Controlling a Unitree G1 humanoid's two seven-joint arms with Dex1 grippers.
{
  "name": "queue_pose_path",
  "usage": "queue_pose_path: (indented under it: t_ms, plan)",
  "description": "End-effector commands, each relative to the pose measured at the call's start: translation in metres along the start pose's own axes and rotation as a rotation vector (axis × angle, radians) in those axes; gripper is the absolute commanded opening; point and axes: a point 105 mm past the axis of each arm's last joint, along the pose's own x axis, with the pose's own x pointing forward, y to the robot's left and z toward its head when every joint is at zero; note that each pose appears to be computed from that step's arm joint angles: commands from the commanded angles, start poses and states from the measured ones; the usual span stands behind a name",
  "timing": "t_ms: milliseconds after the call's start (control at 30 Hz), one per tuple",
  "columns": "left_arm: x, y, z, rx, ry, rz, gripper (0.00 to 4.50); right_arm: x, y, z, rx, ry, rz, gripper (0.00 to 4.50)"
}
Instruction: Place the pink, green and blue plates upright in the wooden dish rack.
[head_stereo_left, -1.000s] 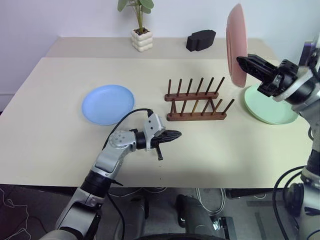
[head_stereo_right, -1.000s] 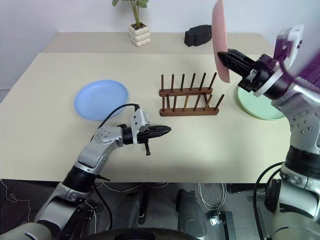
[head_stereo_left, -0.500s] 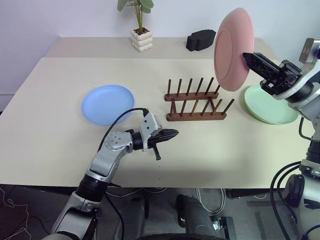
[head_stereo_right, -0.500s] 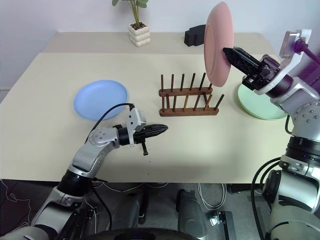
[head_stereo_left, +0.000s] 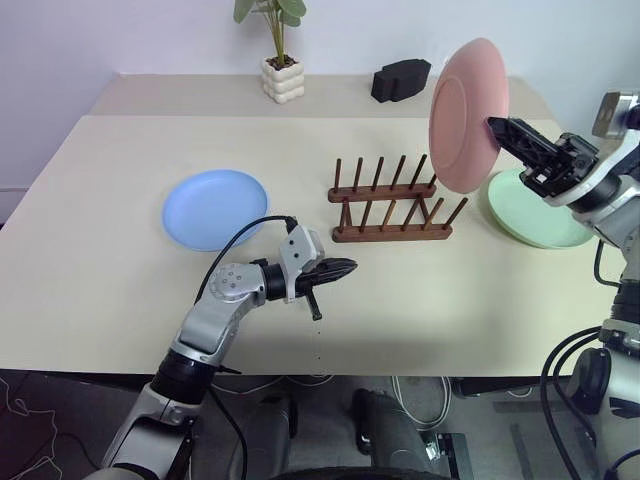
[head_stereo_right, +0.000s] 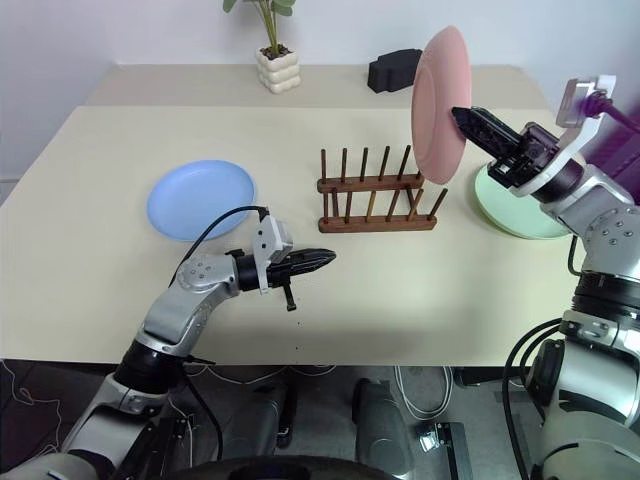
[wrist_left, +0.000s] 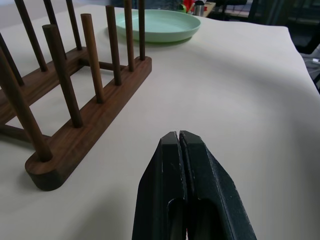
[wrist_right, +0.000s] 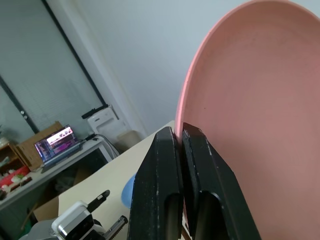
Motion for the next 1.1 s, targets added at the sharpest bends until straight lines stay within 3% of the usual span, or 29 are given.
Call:
queue_pose_path:
  t_ms: [33, 367, 500, 633, 967, 1100]
  plan:
    - [-0.002, -0.001, 0.010, 0.016, -0.035, 0.002, 0.00, 0.001, 0.007, 0.015, -0.028, -0.020, 0.034, 0.03]
    - [-0.003, -0.002, 0.008, 0.016, -0.027, 0.004, 0.00, -0.004, -0.004, 0.008, 0.035, -0.022, -0.008, 0.03]
    - [-0.003, -0.002, 0.007, 0.016, -0.025, 0.002, 0.00, -0.006, -0.009, 0.007, 0.024, -0.031, -0.040, 1.28]
    - [-0.002, -0.003, 0.007, 0.013, -0.024, -0.004, 0.00, -0.006, -0.018, 0.012, -0.020, -0.062, -0.112, 3.30]
    - [0.001, -0.005, 0.006, 0.004, -0.024, -0.011, 0.00, -0.027, -0.021, 0.064, -0.236, -0.264, -0.270, 3.30]
    - [0.000, -0.005, 0.006, 0.001, -0.026, -0.010, 0.00, -0.053, -0.025, 0.068, -0.383, -0.194, -0.423, 3.30]
